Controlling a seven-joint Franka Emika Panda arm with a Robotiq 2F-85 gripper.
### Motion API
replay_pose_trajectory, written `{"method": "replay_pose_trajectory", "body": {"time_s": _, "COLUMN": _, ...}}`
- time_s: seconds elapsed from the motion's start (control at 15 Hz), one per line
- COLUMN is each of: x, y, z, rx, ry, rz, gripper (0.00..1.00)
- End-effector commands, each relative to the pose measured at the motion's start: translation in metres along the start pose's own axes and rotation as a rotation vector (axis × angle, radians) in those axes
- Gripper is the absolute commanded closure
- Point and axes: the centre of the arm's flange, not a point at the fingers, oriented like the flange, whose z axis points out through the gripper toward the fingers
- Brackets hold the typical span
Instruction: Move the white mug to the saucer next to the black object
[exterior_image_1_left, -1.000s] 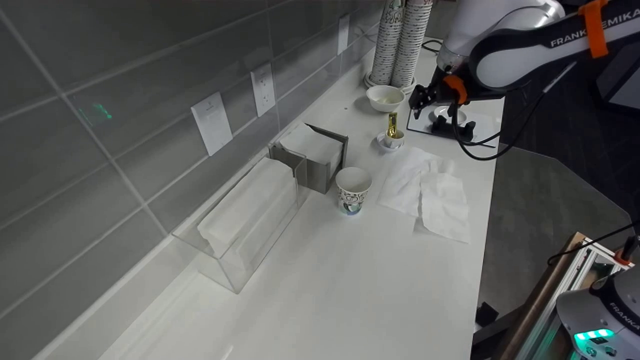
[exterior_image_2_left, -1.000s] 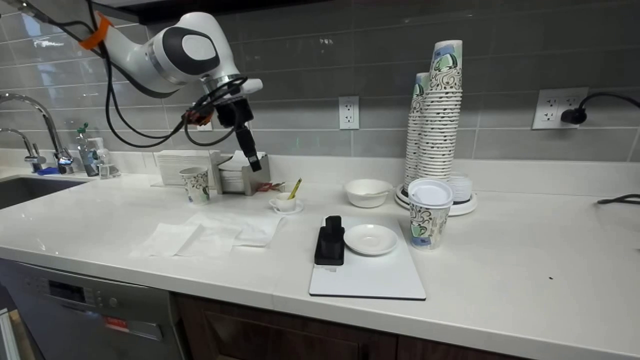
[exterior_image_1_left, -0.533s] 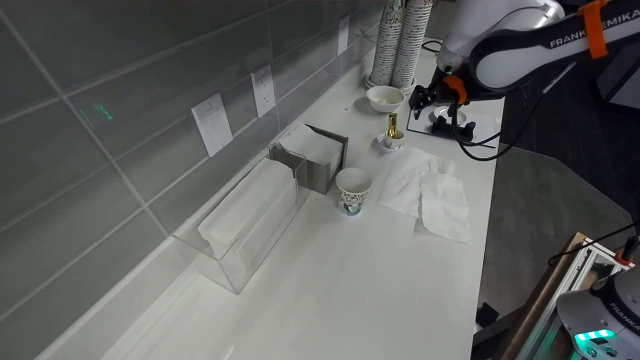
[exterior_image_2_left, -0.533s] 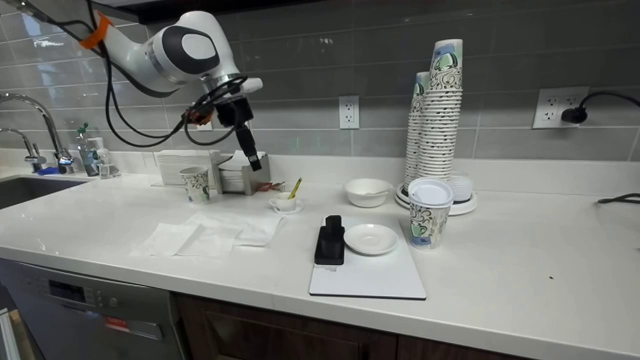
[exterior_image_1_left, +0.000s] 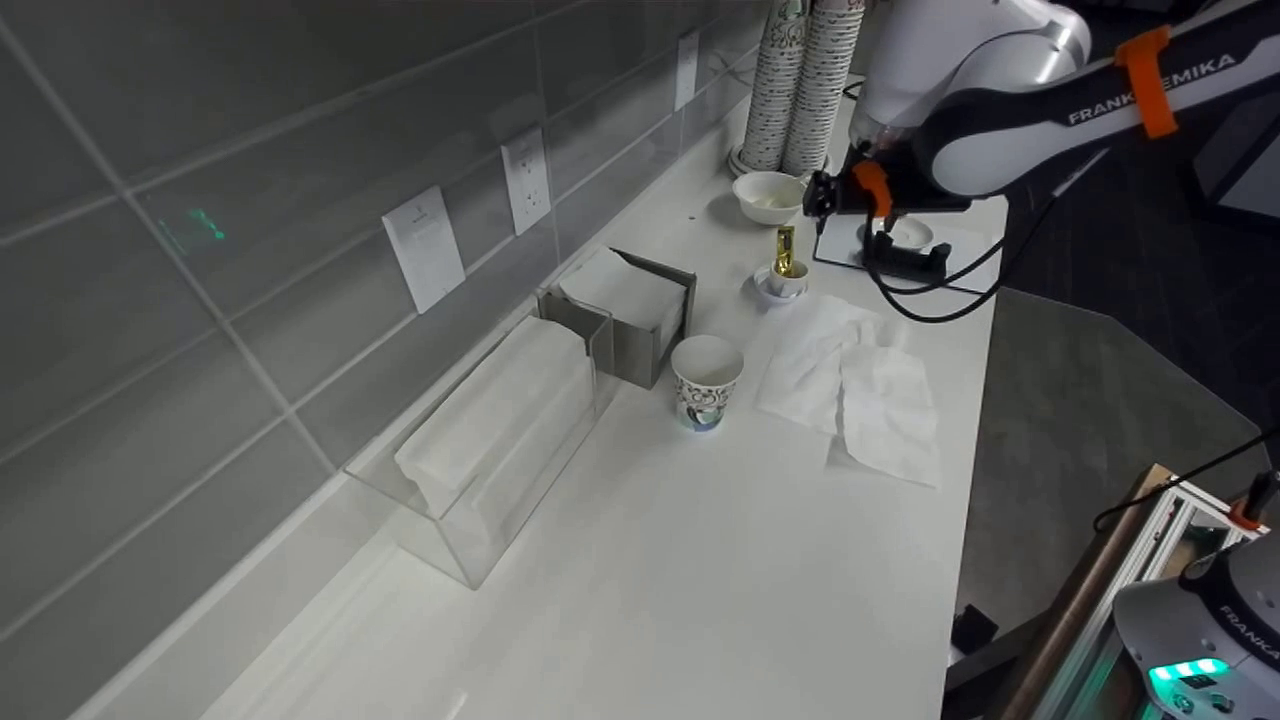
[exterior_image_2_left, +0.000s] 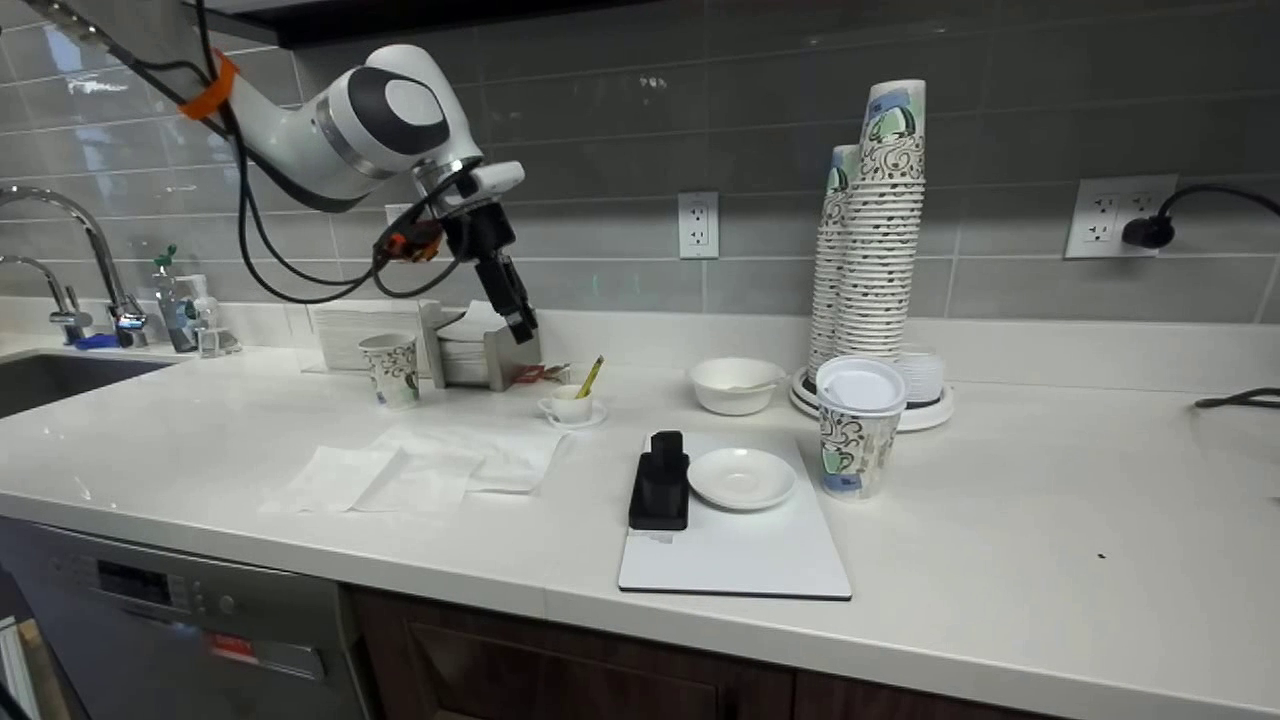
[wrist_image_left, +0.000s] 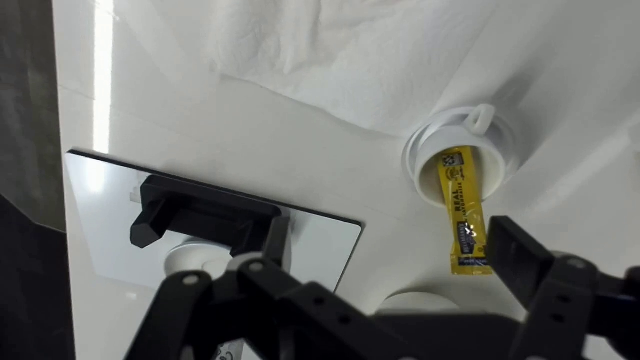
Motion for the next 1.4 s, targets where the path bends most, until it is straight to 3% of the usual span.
{"method": "replay_pose_trajectory", "body": {"time_s": 0.0, "x": -0.015, "y": -0.065, "z": 0.019, "rx": -0.038, "ry": 0.051, "rz": 0.093, "gripper": 0.00}}
{"method": "replay_pose_trajectory", "body": {"time_s": 0.4, "x": -0.059, "y": -0.112, "z": 0.042, "rx": -0.027, "ry": 0.036, "rz": 0.119, "gripper": 0.00}}
{"method": "replay_pose_trajectory", "body": {"time_s": 0.73, "x": -0.047, "y": -0.097, "z": 0.054, "rx": -0.045, "ry": 0.058, "rz": 0.232, "gripper": 0.00}}
{"method": "replay_pose_trajectory", "body": {"time_s": 1.07, "x": -0.041, "y": -0.094, "z": 0.070, "rx": -0.056, "ry": 0.040, "rz": 0.238, "gripper": 0.00}}
{"method": "replay_pose_trajectory", "body": {"time_s": 1.13, "x": -0.041, "y": -0.094, "z": 0.073, "rx": -0.060, "ry": 0.037, "rz": 0.237, "gripper": 0.09}}
{"method": "replay_pose_trajectory", "body": {"time_s": 1.2, "x": -0.042, "y": -0.095, "z": 0.076, "rx": -0.061, "ry": 0.034, "rz": 0.239, "gripper": 0.26}}
{"method": "replay_pose_trajectory", "body": {"time_s": 1.27, "x": -0.041, "y": -0.094, "z": 0.079, "rx": -0.062, "ry": 0.029, "rz": 0.242, "gripper": 0.34}}
{"method": "replay_pose_trajectory", "body": {"time_s": 1.33, "x": -0.041, "y": -0.094, "z": 0.081, "rx": -0.064, "ry": 0.024, "rz": 0.241, "gripper": 0.34}}
